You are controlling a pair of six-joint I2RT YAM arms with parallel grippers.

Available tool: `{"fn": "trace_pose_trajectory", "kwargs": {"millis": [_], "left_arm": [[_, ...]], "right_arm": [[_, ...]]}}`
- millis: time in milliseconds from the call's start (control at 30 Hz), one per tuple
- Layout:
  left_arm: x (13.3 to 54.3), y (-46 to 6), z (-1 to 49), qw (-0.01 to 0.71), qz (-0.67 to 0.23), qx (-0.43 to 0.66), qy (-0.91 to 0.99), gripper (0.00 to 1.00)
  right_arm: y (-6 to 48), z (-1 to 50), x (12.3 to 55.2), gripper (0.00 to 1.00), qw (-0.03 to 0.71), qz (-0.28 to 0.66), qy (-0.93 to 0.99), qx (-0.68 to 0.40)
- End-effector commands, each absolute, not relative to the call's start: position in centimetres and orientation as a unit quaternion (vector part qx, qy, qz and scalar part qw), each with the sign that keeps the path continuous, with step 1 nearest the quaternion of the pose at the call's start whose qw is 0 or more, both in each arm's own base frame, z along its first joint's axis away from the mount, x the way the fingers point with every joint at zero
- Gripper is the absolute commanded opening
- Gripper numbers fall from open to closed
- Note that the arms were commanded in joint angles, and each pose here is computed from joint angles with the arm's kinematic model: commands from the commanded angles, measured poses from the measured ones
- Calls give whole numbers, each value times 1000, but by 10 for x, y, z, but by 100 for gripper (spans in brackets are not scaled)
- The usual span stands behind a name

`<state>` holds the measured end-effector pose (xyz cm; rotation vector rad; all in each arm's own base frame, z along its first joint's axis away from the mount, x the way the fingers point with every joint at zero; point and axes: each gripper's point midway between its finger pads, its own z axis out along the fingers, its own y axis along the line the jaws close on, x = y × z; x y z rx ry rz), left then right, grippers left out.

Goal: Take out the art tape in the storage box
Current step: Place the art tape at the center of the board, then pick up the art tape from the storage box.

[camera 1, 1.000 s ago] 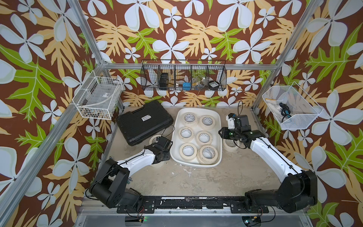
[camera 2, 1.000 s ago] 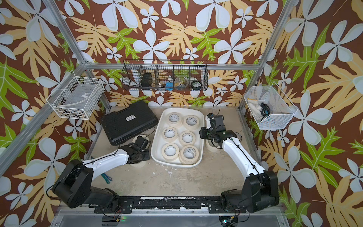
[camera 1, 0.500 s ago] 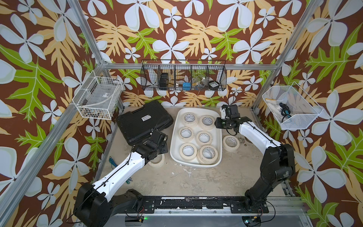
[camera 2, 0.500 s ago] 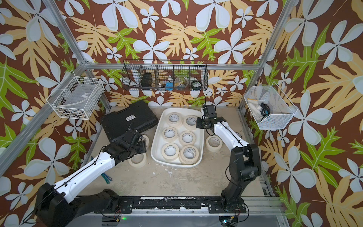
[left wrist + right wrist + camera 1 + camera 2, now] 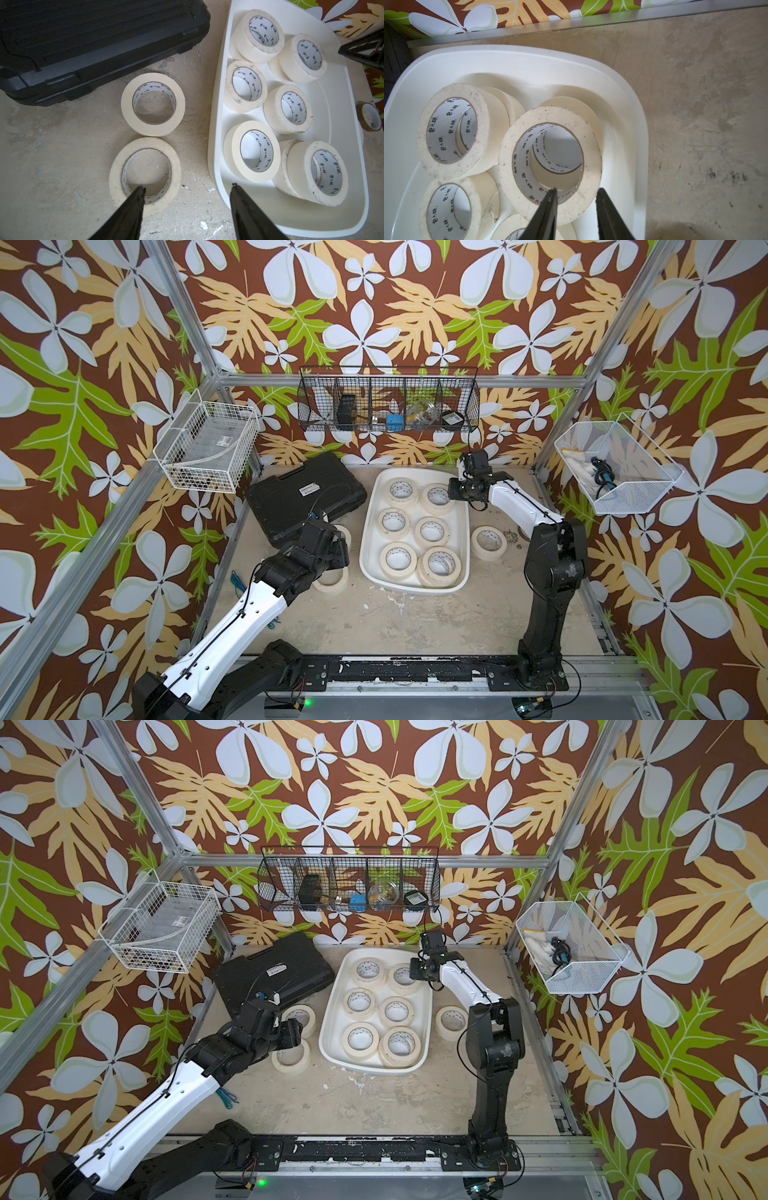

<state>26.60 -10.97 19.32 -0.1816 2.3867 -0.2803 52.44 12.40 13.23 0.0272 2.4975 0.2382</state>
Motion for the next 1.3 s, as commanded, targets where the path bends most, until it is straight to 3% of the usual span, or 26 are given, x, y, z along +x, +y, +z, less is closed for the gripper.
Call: {"fn": "trace_pose_trajectory", "kwargs": {"millis": [0,967,1267], "left_arm": [[263,-110,191,352,-108,-60,928,69],[266,-119,183,344,-123,-48,930,69],[265,-119,175,337,-119,-47,933,68]], "right_arm": [[123,126,528,36,302,78,950,3],[123,91,552,40,273,57,960,-2],[123,88,553,32,271,54,961,-1]]}}
